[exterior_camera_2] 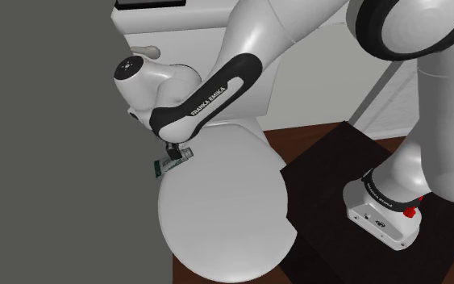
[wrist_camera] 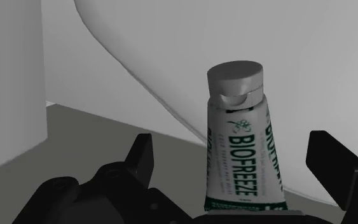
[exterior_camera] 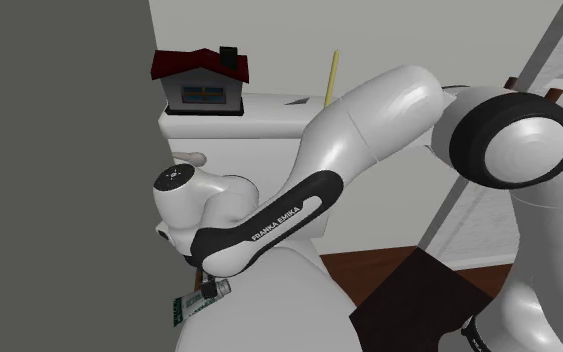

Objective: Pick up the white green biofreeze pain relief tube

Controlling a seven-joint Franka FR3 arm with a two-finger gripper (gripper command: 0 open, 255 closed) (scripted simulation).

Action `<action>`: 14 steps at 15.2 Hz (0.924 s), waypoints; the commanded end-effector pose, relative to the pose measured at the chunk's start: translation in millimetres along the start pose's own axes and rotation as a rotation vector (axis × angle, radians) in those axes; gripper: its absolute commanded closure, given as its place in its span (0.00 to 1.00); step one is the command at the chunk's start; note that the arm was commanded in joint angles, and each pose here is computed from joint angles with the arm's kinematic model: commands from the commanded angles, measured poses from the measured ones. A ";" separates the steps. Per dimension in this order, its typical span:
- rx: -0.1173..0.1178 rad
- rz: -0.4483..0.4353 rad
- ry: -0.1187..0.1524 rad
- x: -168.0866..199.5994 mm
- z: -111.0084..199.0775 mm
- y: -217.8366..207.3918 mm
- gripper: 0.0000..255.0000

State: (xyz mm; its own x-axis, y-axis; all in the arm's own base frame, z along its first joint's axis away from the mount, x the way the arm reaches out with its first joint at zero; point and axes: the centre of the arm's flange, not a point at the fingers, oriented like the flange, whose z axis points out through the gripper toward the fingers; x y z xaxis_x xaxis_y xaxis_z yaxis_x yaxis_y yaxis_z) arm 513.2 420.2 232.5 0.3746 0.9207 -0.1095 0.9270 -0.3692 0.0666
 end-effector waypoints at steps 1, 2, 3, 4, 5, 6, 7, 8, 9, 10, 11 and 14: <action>0.000 -0.056 -0.004 17.7 15.7 -14.3 0.00; 0.000 -0.060 -0.004 18.8 16.7 -15.3 0.00; 0.000 -0.060 -0.004 19.4 22.0 -15.7 0.00; 0.000 -0.060 -0.004 20.0 27.2 -16.0 0.00; 0.000 -0.060 -0.004 20.5 32.5 -16.4 0.00; 0.000 -0.060 -0.004 21.1 37.7 -16.7 0.00; 0.000 -0.060 -0.004 21.7 42.9 -17.0 0.00; 0.000 -0.060 -0.004 22.3 48.2 -17.4 0.00; 0.000 -0.060 -0.004 23.2 56.4 -17.9 0.00; 0.000 -0.060 -0.004 23.2 56.4 -18.0 0.00; 0.000 -0.060 -0.004 23.2 56.4 -18.0 0.00; 0.000 -0.060 -0.005 23.5 56.5 -17.6 1.00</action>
State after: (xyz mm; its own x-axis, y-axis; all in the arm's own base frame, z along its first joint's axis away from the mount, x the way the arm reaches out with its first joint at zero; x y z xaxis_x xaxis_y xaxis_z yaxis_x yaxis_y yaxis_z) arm 507.0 441.3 173.7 0.3183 0.9407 -0.1173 0.9478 -0.3131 0.0607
